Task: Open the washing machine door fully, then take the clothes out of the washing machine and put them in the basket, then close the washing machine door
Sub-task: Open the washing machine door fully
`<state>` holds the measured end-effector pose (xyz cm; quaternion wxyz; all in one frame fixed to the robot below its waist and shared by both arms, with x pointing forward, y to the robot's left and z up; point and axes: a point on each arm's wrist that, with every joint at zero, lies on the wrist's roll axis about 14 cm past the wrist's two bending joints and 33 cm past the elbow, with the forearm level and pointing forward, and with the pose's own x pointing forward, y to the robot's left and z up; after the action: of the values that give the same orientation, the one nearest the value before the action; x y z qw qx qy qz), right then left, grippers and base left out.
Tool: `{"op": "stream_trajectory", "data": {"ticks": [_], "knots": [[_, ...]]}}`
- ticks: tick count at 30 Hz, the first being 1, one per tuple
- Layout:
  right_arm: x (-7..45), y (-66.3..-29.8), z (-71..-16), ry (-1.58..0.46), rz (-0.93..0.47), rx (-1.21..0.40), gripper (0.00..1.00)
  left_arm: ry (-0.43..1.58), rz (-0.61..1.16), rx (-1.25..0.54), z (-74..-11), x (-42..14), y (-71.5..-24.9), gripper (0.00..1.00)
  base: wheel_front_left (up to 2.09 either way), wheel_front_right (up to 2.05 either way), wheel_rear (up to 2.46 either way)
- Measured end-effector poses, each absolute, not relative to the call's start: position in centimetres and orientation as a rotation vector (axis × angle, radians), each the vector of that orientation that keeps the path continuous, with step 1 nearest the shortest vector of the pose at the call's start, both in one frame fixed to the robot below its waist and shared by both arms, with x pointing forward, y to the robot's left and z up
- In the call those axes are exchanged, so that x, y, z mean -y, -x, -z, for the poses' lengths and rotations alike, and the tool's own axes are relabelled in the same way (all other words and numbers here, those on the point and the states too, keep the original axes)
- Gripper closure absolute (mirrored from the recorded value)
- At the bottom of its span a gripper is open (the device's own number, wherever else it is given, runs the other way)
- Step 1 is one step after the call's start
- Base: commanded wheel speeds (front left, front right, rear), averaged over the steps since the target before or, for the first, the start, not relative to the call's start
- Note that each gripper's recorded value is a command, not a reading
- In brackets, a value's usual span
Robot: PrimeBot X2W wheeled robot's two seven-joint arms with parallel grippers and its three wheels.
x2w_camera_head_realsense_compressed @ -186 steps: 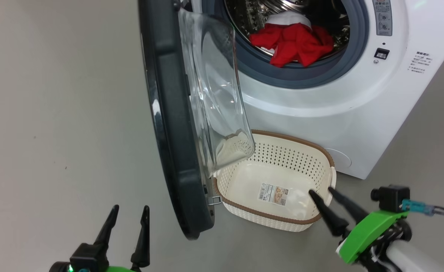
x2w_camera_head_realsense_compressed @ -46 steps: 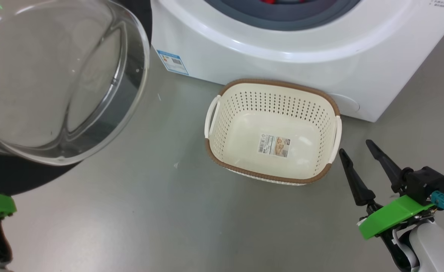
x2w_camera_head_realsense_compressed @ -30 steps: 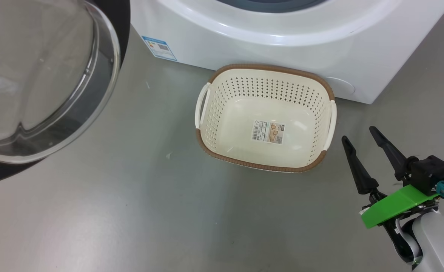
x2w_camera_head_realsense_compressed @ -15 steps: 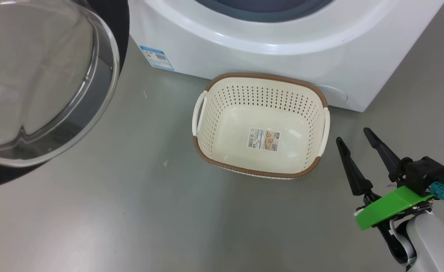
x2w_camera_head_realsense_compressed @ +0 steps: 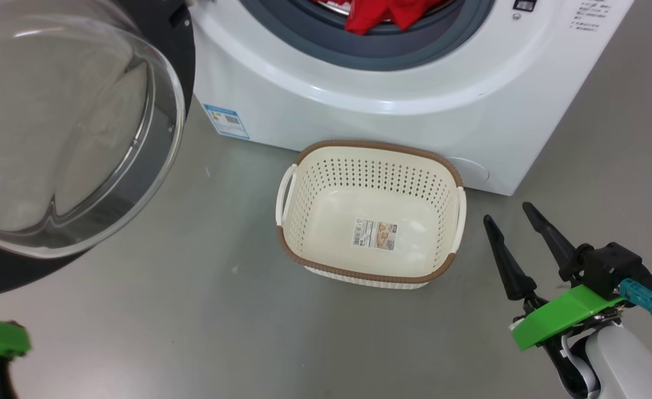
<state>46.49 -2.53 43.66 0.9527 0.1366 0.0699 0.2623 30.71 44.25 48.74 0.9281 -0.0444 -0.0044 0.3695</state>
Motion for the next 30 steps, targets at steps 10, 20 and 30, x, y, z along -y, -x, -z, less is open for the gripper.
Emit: {"op": "stream_trajectory", "data": {"ticks": [10, 20, 30], "knots": [[4.7, -45.5, -45.0, -0.278, -0.47, -0.113, 0.0, 0.112, -0.571, 0.006, -47.8, -37.6, -32.0, 0.0, 0.0, 0.0, 0.0], [9.0, -44.4, -45.4, -0.281, -0.347, -0.099, 0.0, 0.143, -0.334, 0.008, -47.7, -30.3, -35.3, 0.0, 0.0, 0.0, 0.0], [13.1, -43.3, -45.5, -0.285, -0.229, -0.086, 0.0, 0.191, -0.147, 0.021, -48.0, -24.8, -37.9, 0.0, 0.0, 0.0, 0.0]]}}
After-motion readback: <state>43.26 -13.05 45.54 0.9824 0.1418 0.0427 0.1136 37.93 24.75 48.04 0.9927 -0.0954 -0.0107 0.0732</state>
